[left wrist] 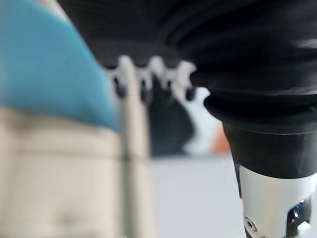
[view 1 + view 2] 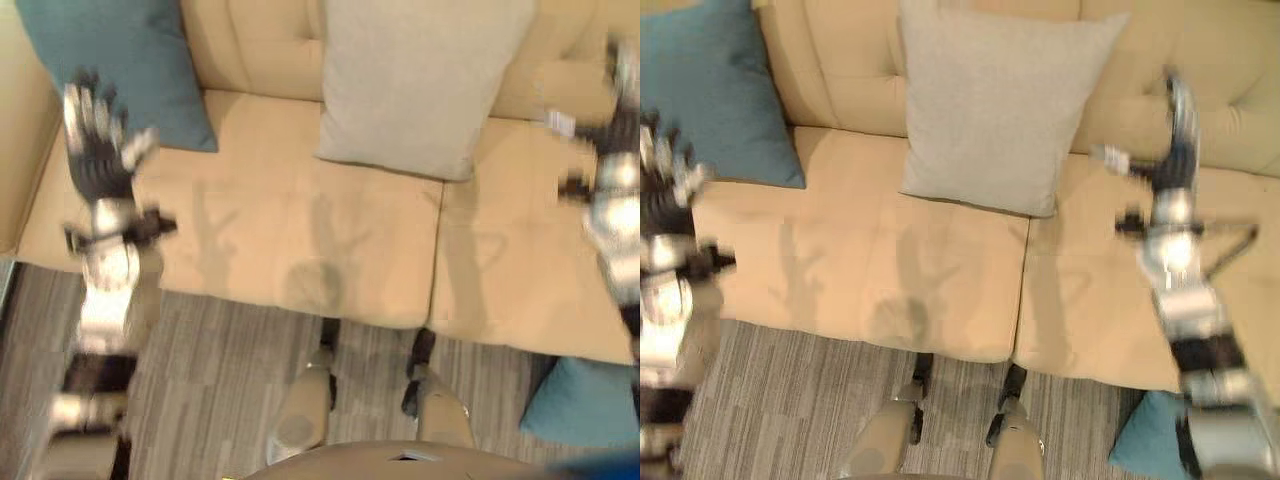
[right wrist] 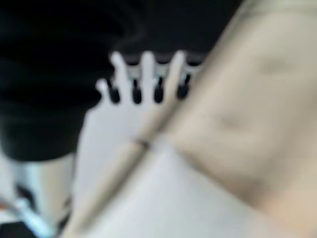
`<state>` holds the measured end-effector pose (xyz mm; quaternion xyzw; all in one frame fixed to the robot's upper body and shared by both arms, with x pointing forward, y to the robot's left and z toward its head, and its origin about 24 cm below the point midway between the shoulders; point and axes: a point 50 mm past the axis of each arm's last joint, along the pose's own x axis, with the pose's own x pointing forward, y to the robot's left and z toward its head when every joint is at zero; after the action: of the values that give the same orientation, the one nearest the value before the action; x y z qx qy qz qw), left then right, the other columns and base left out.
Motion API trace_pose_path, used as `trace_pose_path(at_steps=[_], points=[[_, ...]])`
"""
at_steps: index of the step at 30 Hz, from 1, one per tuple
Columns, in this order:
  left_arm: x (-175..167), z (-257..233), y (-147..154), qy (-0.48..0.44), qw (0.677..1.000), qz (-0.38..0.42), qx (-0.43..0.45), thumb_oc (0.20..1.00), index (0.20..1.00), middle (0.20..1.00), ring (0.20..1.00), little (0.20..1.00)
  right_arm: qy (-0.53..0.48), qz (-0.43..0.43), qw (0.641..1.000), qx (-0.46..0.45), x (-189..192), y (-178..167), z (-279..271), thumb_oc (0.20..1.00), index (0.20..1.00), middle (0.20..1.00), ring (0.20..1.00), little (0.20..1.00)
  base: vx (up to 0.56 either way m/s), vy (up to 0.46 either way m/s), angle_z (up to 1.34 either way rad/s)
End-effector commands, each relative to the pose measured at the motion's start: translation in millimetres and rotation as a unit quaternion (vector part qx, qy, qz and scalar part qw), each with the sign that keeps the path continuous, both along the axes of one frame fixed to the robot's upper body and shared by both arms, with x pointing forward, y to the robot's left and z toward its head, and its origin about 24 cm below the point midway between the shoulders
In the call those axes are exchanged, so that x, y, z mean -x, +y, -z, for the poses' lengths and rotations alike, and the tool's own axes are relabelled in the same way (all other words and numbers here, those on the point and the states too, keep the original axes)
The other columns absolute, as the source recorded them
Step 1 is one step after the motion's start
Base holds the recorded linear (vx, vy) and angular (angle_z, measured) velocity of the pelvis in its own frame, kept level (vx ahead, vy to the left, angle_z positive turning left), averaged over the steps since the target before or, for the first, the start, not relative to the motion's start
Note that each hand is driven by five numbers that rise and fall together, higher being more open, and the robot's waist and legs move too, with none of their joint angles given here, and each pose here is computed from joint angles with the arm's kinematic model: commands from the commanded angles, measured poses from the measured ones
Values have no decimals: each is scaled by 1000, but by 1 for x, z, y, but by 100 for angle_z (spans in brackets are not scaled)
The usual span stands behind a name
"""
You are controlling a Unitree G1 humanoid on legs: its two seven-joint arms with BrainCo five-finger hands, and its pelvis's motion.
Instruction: Pick up all the scattered cushions and arrange them neatly on the sofa.
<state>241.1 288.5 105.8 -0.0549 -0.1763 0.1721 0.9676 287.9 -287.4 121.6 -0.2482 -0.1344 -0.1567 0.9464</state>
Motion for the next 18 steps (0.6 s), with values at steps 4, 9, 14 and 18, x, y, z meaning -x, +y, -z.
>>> trace_pose_path(at_steps=[4,9,14,18], points=[[26,100,-14,200,978,48,-33,1000,1000,1000,1000,1000,133,-19,991,9,40,-10,74,1000,1000,1000,1000,1000,18,-30,-5],[89,198,-18,439,898,13,-15,1000,1000,1000,1000,1000,292,-11,956,-12,81,-1,151,1000,1000,1000,1000,1000,18,-75,6],[129,232,-25,538,843,0,13,1000,1000,1000,1000,1000,365,6,930,-34,108,1,184,1000,1000,1000,1000,1000,-45,-103,28],[152,251,-30,593,803,-17,51,1000,1000,1000,1000,1000,443,38,893,-70,137,3,218,1000,1000,1000,1000,1000,-159,-103,85]])
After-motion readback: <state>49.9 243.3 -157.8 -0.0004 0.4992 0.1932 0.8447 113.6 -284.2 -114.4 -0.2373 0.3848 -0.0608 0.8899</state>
